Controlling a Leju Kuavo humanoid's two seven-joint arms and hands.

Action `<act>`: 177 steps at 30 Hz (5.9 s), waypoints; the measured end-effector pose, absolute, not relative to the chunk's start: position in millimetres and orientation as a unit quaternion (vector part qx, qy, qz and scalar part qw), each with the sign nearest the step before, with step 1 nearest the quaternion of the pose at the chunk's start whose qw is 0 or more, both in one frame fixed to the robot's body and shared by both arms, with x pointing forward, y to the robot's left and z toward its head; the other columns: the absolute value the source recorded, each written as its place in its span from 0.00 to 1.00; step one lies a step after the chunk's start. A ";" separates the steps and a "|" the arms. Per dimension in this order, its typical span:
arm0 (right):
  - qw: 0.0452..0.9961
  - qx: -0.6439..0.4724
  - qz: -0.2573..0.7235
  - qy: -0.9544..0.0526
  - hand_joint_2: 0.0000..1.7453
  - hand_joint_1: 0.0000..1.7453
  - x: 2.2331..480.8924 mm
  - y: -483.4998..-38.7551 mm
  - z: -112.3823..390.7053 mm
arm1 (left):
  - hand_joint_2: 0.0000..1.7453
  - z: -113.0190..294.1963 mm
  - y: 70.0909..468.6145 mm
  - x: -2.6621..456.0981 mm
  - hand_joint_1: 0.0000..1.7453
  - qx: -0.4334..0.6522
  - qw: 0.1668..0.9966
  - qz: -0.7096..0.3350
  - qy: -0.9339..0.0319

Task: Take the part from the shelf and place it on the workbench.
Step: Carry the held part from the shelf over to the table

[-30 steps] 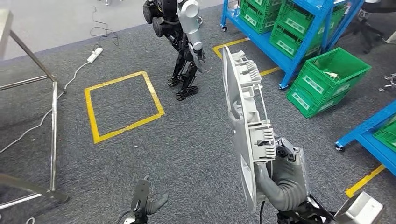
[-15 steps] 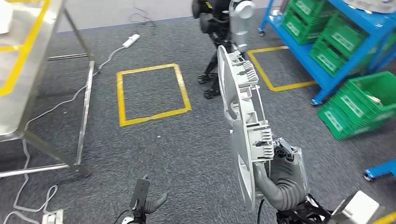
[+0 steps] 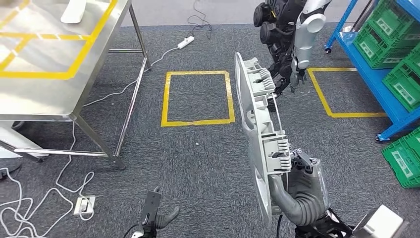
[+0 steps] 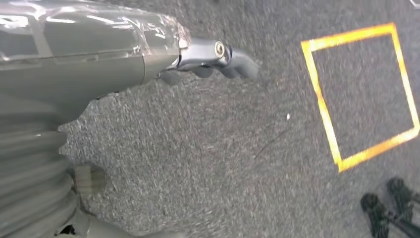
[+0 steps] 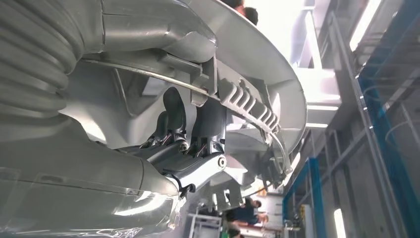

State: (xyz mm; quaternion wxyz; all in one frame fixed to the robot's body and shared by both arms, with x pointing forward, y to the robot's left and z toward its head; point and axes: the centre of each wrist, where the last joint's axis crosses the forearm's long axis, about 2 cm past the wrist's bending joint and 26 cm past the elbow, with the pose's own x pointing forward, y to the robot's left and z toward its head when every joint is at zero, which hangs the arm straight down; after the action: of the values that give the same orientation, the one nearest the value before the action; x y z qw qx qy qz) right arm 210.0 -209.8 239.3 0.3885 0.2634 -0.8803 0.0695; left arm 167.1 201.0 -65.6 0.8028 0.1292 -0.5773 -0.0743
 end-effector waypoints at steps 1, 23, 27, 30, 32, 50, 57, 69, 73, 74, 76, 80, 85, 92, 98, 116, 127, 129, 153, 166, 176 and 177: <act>0.389 0.263 0.070 -0.880 1.00 1.00 209.8 -209.7 239.0 | 1.00 -65.5 201.2 167.4 0.00 0.129 0.802 -0.074 -0.578; 0.401 0.270 0.066 -0.873 1.00 1.00 205.9 -210.4 234.0 | 1.00 -63.4 192.4 168.5 0.00 0.114 0.803 -0.097 -0.577; 0.398 0.271 0.065 -0.874 1.00 1.00 207.0 -210.9 235.2 | 1.00 -63.5 190.3 166.9 0.00 0.114 0.803 -0.109 -0.575; 0.399 0.272 0.062 -0.873 1.00 1.00 207.1 -211.2 235.1 | 1.00 -63.7 190.6 166.4 0.00 0.116 0.803 -0.115 -0.574; 0.400 0.272 0.061 -0.873 1.00 1.00 206.8 -210.9 234.8 | 1.00 -63.8 191.0 166.4 0.00 0.116 0.802 -0.119 -0.574; 0.397 0.275 0.060 -0.874 1.00 1.00 206.9 -209.9 235.3 | 1.00 -63.2 192.3 168.4 0.00 0.114 0.795 -0.150 -0.576; 0.392 0.275 0.057 -0.876 1.00 1.00 207.7 -209.6 236.5 | 1.00 -62.8 191.0 168.4 0.00 0.116 0.794 -0.157 -0.576; 0.399 0.265 0.050 -0.876 1.00 1.00 207.7 -208.7 233.4 | 1.00 -63.8 193.0 166.9 0.00 0.117 0.799 -0.163 -0.567; 0.399 0.255 0.050 -0.879 1.00 1.00 207.8 -209.0 232.9 | 1.00 -64.0 193.1 166.5 0.00 0.116 0.799 -0.162 -0.567; 0.399 0.254 0.050 -0.880 1.00 1.00 207.9 -209.1 232.9 | 1.00 -64.0 193.1 166.6 0.00 0.116 0.799 -0.162 -0.567; 0.399 0.254 0.049 -0.880 1.00 1.00 208.0 -209.2 232.9 | 1.00 -63.9 193.1 166.7 0.00 0.116 0.799 -0.163 -0.567; 0.400 0.249 0.050 -0.881 1.00 1.00 208.1 -209.2 231.9 | 1.00 -64.5 194.4 165.9 0.00 0.117 0.800 -0.163 -0.566; 0.400 0.236 0.052 -0.884 1.00 1.00 208.0 -209.5 230.9 | 1.00 -64.7 194.9 165.8 0.00 0.119 0.800 -0.164 -0.564; 0.400 0.236 0.051 -0.884 1.00 1.00 207.2 -209.0 231.0 | 1.00 -66.0 195.5 163.1 0.00 0.118 0.801 -0.169 -0.562; 0.403 0.240 0.052 -0.882 1.00 1.00 204.9 -207.3 229.2 | 1.00 -68.5 198.4 158.2 0.00 0.120 0.803 -0.176 -0.557; 0.392 0.256 0.063 -0.881 1.00 1.00 203.4 -206.2 232.9 | 1.00 -71.8 205.1 154.6 0.00 0.121 0.825 -0.176 -0.523; 0.395 0.261 0.068 -0.878 1.00 1.00 207.0 -206.2 233.1 | 1.00 -86.3 234.3 128.9 0.00 0.154 0.867 -0.163 -0.444; 0.396 0.261 0.068 -0.878 1.00 1.00 207.3 -206.2 232.9 | 1.00 -88.6 240.6 124.0 0.00 0.161 0.870 -0.165 -0.436; 0.405 0.263 0.071 -0.873 1.00 1.00 211.1 -206.1 231.8 | 1.00 -92.6 256.2 115.8 0.00 0.194 0.871 -0.175 -0.415; 0.415 0.263 0.068 -0.868 1.00 1.00 212.0 -206.5 227.2 | 1.00 -92.2 256.9 117.7 0.00 0.199 0.871 -0.175 -0.414; 0.422 0.262 0.067 -0.865 1.00 1.00 212.1 -206.6 223.6 | 1.00 -92.4 256.1 116.9 0.00 0.200 0.872 -0.175 -0.411; 0.422 0.262 0.067 -0.865 1.00 1.00 212.2 -206.6 223.6 | 1.00 -92.5 256.0 116.8 0.00 0.200 0.872 -0.175 -0.411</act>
State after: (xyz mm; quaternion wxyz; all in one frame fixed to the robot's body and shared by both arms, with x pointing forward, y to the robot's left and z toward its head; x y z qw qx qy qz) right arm 212.2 -206.6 223.6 0.4224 0.2623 -0.8650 0.0673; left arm 116.8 256.0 -92.5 0.8721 0.2004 -0.4106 -0.1752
